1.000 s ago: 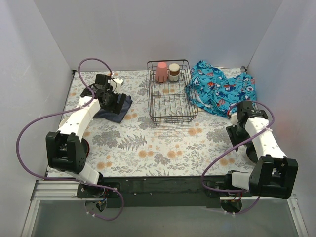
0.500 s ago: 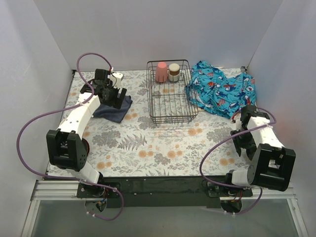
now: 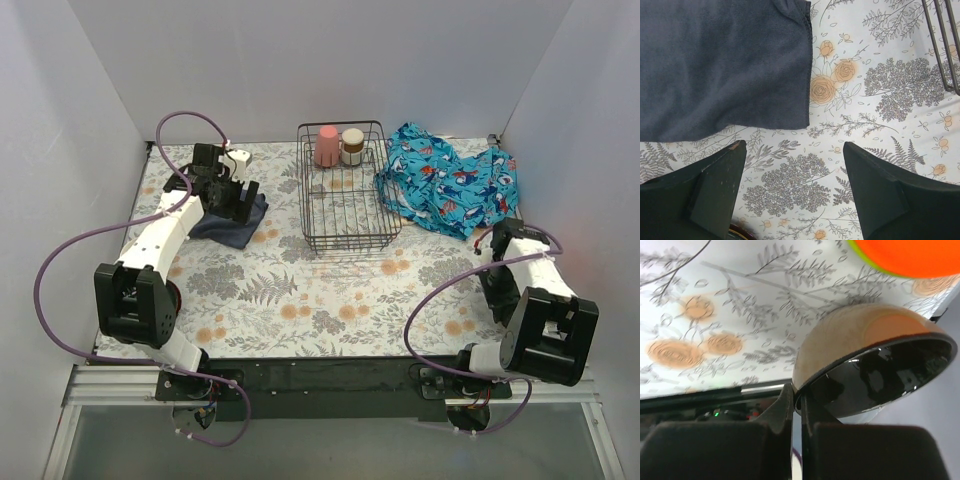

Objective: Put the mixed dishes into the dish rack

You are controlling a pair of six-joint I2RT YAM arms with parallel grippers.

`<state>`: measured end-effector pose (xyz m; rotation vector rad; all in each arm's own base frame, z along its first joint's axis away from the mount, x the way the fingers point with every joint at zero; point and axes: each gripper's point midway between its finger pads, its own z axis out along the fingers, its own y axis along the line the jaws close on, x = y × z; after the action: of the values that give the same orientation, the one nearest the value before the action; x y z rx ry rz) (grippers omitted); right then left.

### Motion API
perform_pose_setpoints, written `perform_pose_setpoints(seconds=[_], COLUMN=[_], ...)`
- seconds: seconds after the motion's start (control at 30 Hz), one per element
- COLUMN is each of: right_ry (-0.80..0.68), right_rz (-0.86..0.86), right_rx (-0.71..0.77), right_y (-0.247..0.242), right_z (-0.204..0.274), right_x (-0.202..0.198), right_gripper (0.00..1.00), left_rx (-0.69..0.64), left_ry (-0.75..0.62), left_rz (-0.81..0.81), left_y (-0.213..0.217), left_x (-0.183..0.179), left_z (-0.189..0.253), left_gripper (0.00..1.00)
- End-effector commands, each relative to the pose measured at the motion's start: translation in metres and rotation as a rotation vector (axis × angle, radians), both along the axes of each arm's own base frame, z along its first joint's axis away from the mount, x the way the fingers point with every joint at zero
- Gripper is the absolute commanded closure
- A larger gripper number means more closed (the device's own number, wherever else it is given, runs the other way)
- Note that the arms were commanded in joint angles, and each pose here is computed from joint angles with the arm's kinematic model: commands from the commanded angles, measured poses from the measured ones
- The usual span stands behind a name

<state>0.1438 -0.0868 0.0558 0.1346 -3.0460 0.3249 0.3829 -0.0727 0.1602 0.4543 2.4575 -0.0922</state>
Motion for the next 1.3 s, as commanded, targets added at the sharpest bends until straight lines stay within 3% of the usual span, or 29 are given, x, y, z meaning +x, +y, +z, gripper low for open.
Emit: perform_pose_setpoints(seconds=[0.0, 0.1, 0.17, 0.23, 0.3, 0.37, 0.5, 0.6, 0.63, 0.67, 0.73, 0.8, 0.83, 0.9, 1.07, 1.27], right_ry=[-0.028, -0.074, -0.139, -0.277, -0.376, -0.541, -0.735, -0.868, -0.815, -0.913, -0.947, -0.79, -0.792, -0.673, -0.6, -0.521], right_rz=[-0.009, 0.038, 0.099, 0.262, 0.37, 0.459, 0.541, 0.623, 0.559, 0.629, 0.74, 0.658, 0.716, 0.645, 0.652, 0.5], right_rx=[0.058, 0.104, 0.247, 0.39, 0.434, 0.595, 0.893, 1.225, 1.377, 1.421, 1.523, 1.624, 1.653, 1.725, 1.779, 1.771], right_y=[0.009, 0.018, 0.046, 0.087, 0.116, 0.159, 0.222, 0.266, 0.281, 0.288, 0.306, 0.324, 0.331, 0.347, 0.376, 0.384], right_z=[0.034, 0.061, 0.082, 0.121, 0.143, 0.186, 0.239, 0.286, 0.296, 0.302, 0.311, 0.289, 0.289, 0.27, 0.247, 0.198], right_x=[0.006, 0.026, 0.042, 0.076, 0.104, 0.137, 0.185, 0.192, 0.183, 0.196, 0.198, 0.204, 0.203, 0.205, 0.219, 0.241], right_gripper=[0.99, 0.99, 0.99, 0.99, 0.99, 0.99, 0.99, 0.99, 0.99, 0.99, 0.99, 0.99, 0.99, 0.99, 0.99, 0.99], left_rx=[-0.031, -0.036, -0.052, -0.079, -0.113, -0.135, -0.106, -0.088, -0.079, -0.073, -0.045, -0.021, -0.015, -0.011, -0.093, -0.294], left_ry=[-0.114, -0.12, -0.115, -0.098, -0.079, -0.06, -0.06, -0.034, -0.03, -0.013, 0.009, 0.002, -0.007, -0.047, -0.081, -0.112], left_rz=[-0.039, -0.053, -0.069, -0.075, -0.048, -0.047, -0.056, -0.083, -0.096, -0.094, -0.092, -0.082, -0.082, -0.083, -0.077, -0.172], left_y=[-0.005, -0.008, -0.013, -0.019, -0.023, -0.028, -0.024, -0.023, -0.023, -0.022, -0.018, -0.014, -0.013, -0.013, -0.027, -0.074], left_x=[0.008, 0.015, 0.021, 0.023, 0.027, 0.026, 0.029, 0.028, 0.028, 0.026, 0.027, 0.03, 0.032, 0.04, 0.053, 0.064], left_z=[0.032, 0.032, 0.031, 0.028, 0.026, 0.025, 0.022, 0.015, 0.014, 0.01, 0.001, -0.002, -0.003, 0.002, 0.022, 0.055], left_gripper=[0.22, 0.22, 0.22, 0.22, 0.22, 0.22, 0.22, 0.22, 0.22, 0.22, 0.22, 0.22, 0.22, 0.22, 0.23, 0.28])
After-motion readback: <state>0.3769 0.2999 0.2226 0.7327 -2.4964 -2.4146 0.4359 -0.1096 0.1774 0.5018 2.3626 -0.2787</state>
